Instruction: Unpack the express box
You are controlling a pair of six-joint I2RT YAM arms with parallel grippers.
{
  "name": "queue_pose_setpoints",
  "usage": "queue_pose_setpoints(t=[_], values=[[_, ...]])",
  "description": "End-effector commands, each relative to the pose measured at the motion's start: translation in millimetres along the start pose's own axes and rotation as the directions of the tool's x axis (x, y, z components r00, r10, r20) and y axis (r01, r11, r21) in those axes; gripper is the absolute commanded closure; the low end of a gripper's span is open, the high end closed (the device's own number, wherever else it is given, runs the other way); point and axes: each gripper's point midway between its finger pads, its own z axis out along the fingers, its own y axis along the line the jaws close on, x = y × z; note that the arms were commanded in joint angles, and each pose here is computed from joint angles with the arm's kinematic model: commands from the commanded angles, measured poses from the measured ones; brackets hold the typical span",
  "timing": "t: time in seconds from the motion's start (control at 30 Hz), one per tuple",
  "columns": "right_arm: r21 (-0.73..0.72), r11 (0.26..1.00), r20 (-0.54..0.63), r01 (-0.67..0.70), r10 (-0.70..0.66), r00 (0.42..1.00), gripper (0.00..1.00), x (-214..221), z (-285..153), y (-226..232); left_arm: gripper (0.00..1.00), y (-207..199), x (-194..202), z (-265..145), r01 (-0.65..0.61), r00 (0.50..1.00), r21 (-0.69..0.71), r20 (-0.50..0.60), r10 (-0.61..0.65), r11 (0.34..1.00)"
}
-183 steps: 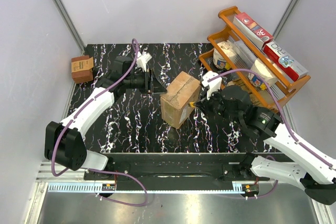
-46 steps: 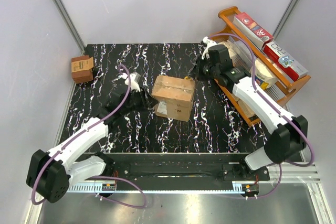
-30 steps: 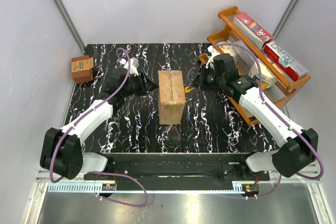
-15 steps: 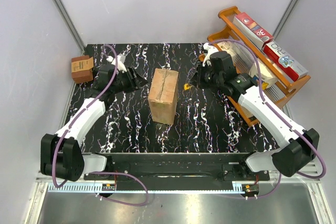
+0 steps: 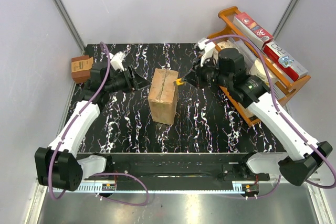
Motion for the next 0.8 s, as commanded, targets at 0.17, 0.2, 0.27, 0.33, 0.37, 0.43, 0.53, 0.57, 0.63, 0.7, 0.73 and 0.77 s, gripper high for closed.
queue_pose_setpoints(t=[0.17,0.2,0.27,0.33,0.37,0.43,0.53,0.57,0.63,0.7,0.73,0.77], values=[[-0.259,0.926,0.122,0.273,-0.249,0.961,1.00,-5,19,87,0.45,-31,37,-6,0.058,0.983,0.240,-0.181,-0.014,0.969],[-0.272,0.920,0.119,0.283,-0.259,0.958,1.00,0,22,92,0.46,-31,38,-6,0.054,0.983,0.245,-0.183,-0.008,0.968],[-0.278,0.906,0.143,0.320,-0.290,0.946,1.00,1,26,97,0.46,-31,40,-6,0.049,0.982,0.246,-0.186,-0.003,0.968],[-0.287,0.892,0.152,0.349,-0.317,0.936,1.00,5,29,103,0.47,-28,42,-4,0.045,0.981,0.244,-0.195,0.003,0.969],[-0.285,0.890,0.154,0.357,-0.325,0.933,1.00,6,30,103,0.48,-26,44,-3,0.051,0.979,0.231,-0.203,-0.003,0.972],[-0.288,0.878,0.147,0.381,-0.353,0.924,1.00,14,33,104,0.51,-22,47,-1,0.048,0.977,0.223,-0.215,0.001,0.974],[-0.272,0.875,0.141,0.402,-0.377,0.916,1.00,23,39,99,0.51,-19,52,1,0.040,0.973,0.214,-0.228,0.011,0.976],[-0.263,0.875,0.139,0.406,-0.382,0.914,1.00,25,41,98,0.51,-16,54,1,0.031,0.972,0.200,-0.233,0.016,0.979],[-0.246,0.878,0.146,0.412,-0.386,0.911,1.00,28,45,95,0.47,-12,56,2,0.029,0.970,0.179,-0.244,0.016,0.983],[-0.238,0.878,0.148,0.415,-0.390,0.909,1.00,33,48,93,0.46,-5,56,3,0.005,0.970,0.148,-0.241,0.031,0.989],[-0.227,0.877,0.171,0.423,-0.392,0.904,1.00,29,48,93,0.46,-2,58,3,0.006,0.968,0.133,-0.250,0.028,0.991],[-0.222,0.877,0.177,0.426,-0.394,0.902,1.00,29,49,93,0.46,1,58,3,-0.007,0.967,0.122,-0.251,0.038,0.993]])
